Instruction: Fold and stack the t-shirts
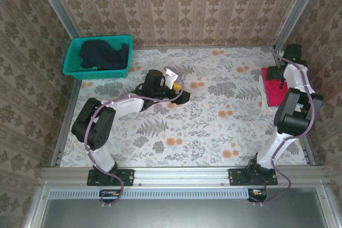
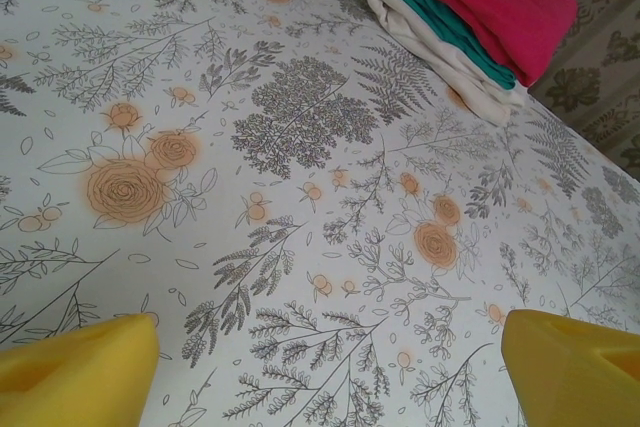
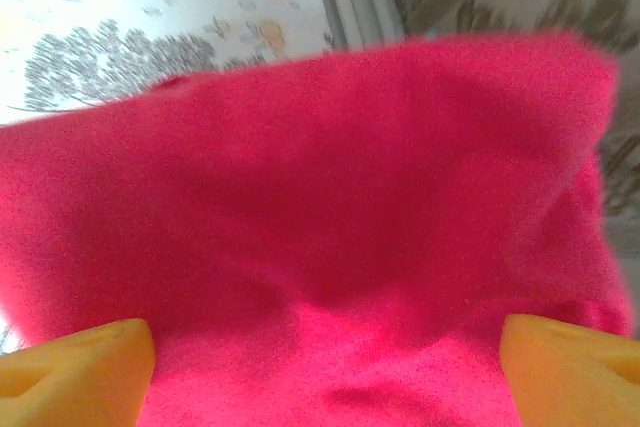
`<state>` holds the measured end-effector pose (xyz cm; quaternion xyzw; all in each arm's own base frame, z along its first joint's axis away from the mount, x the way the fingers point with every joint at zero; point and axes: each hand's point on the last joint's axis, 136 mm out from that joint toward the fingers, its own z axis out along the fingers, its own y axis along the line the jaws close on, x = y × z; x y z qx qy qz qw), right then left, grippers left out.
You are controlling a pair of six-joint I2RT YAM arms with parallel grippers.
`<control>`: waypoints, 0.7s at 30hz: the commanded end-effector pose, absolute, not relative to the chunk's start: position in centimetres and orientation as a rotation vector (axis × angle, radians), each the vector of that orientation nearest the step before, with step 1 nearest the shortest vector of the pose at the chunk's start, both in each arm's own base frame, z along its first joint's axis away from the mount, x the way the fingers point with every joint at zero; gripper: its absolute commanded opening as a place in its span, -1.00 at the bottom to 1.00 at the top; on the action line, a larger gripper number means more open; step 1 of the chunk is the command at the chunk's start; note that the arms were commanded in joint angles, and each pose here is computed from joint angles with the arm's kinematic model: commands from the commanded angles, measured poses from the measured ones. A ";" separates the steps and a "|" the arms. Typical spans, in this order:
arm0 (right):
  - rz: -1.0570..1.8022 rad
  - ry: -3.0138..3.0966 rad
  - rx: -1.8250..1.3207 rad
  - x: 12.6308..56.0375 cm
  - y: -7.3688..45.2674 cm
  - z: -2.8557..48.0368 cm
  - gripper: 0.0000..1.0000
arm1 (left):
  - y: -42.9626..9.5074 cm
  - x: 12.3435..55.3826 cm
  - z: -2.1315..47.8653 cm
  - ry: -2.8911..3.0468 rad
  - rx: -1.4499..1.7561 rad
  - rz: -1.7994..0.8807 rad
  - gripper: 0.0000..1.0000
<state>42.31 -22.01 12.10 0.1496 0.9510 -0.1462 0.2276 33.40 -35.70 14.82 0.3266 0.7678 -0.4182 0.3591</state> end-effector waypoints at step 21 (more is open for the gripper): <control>-0.071 2.351 0.685 42.5 -21.6 14.7 0.81 | -35.2 33.1 15.1 1.974 0.806 -1.107 0.83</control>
